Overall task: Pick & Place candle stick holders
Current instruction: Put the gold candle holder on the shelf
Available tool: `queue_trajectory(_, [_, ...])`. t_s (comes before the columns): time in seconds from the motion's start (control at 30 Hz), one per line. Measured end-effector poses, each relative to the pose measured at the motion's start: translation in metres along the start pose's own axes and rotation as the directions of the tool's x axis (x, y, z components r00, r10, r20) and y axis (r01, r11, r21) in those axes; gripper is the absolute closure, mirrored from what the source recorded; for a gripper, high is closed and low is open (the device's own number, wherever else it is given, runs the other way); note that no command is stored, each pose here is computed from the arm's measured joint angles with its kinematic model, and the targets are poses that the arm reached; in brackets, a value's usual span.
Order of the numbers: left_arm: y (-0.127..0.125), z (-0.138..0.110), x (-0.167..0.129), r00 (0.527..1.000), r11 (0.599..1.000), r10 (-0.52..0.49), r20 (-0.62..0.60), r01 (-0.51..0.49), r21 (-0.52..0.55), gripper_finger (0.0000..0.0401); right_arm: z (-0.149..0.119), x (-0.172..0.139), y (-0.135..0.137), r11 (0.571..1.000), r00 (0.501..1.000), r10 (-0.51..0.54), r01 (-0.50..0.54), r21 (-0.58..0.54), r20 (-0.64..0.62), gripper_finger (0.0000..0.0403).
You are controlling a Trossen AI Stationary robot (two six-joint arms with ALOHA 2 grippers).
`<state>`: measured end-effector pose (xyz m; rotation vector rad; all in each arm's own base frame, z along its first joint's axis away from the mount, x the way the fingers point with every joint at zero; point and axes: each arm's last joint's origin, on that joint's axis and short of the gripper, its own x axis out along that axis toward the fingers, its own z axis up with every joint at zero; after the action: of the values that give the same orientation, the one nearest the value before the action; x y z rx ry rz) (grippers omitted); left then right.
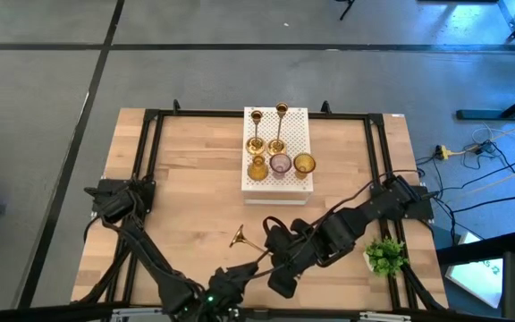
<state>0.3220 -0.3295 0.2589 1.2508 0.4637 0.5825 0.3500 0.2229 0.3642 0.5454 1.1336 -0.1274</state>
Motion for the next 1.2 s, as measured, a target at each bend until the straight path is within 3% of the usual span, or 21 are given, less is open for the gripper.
queue_trajectory(0.57, [0.006,-0.008,0.041,0.997,0.991,0.008,-0.081,0.002,0.131,0.0253,0.015,0.001,-0.009,0.999,1.000,0.007,-0.007,0.045,-0.002,0.0382])
queue_trajectory(1.03, [0.007,-0.010,0.045,0.993,0.988,0.042,-0.110,-0.025,0.150,0.0254,0.012,0.001,-0.007,0.999,1.000,0.006,-0.006,0.032,-0.005,0.0382])
queue_trajectory(1.2, [0.007,-0.010,0.046,0.993,0.990,0.042,-0.112,-0.027,0.137,0.0274,0.012,0.001,-0.007,1.000,1.000,0.005,-0.005,0.031,-0.003,0.0382])
